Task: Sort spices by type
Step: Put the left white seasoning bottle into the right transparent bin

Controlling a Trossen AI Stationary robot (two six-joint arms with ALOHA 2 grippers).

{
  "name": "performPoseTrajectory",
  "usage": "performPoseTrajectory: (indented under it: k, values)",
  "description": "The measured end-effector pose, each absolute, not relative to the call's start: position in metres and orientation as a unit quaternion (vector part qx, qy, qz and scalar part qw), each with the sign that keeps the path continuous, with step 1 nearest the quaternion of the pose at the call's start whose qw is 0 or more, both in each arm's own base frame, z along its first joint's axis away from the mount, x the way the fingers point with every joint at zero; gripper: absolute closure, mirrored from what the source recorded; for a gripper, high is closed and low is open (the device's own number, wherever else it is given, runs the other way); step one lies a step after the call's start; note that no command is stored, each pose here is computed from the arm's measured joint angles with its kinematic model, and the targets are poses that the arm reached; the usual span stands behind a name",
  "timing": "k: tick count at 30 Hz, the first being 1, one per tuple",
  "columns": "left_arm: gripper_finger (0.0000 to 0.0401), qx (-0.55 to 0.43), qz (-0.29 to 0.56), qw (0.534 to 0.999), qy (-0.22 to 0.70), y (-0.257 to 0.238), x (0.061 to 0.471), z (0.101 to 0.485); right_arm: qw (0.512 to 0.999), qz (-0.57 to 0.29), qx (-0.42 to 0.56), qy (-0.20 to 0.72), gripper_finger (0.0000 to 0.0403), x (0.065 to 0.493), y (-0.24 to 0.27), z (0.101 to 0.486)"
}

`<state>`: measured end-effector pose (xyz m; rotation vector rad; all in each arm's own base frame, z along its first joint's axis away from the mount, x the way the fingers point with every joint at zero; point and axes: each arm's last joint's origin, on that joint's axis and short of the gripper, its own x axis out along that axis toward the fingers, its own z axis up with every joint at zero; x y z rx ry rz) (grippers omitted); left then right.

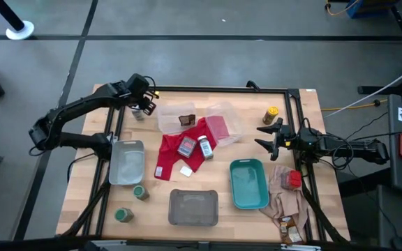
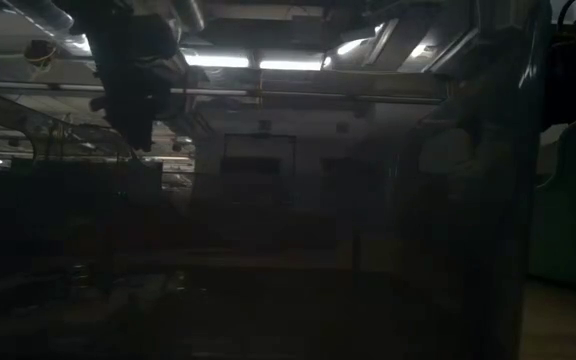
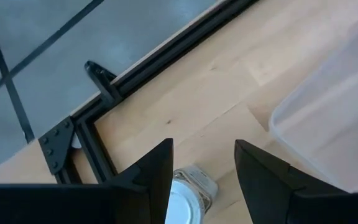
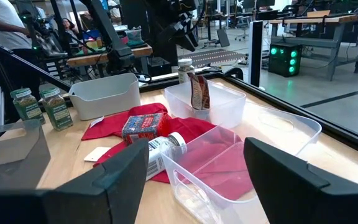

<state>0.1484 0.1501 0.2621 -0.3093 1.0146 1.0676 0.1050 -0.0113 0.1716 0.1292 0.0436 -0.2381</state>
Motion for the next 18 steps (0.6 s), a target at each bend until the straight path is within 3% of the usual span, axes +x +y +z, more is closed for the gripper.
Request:
performPoseTrajectory:
  k: [18]
  values:
    - [0.0246, -0.162, 0.51, 0.705, 0.465, 0.16, 0.137, 0.26, 0.991, -0.119, 0.064, 0.022, 0.0139, 0.105, -0.011, 0.172]
